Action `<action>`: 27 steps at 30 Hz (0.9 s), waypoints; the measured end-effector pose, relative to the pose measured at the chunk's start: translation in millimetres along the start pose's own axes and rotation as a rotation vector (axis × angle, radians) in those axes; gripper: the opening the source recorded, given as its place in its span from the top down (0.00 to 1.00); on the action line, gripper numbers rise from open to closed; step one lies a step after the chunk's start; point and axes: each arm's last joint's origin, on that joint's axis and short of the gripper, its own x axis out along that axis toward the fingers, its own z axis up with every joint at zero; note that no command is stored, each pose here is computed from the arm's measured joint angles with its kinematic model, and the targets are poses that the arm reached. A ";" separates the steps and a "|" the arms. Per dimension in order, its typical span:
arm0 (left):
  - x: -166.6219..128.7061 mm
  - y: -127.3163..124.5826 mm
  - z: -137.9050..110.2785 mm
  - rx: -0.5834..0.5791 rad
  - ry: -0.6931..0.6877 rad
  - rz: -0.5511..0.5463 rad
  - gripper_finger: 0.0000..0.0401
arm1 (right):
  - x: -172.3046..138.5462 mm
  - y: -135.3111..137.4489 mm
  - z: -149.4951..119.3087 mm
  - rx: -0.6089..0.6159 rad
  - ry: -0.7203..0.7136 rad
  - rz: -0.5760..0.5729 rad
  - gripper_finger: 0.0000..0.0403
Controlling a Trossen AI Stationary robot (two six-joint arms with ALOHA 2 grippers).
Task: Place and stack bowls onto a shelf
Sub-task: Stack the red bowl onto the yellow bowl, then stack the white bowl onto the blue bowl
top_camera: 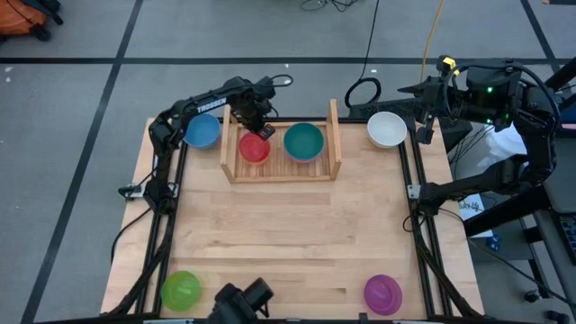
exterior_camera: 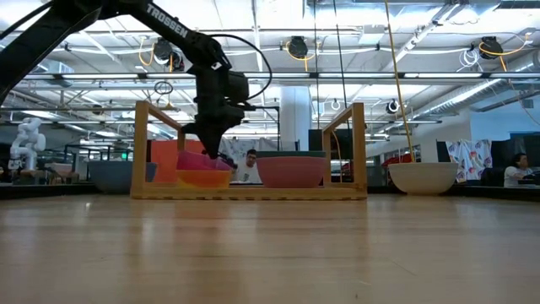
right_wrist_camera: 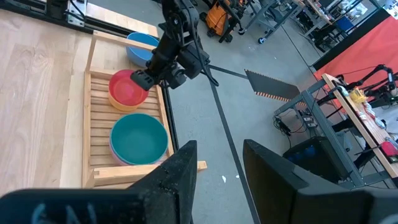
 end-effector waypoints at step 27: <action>-129.1 -53.1 -14.8 0.167 -0.251 0.007 0.99 | 0.2 0.0 0.1 -0.023 0.000 0.000 0.69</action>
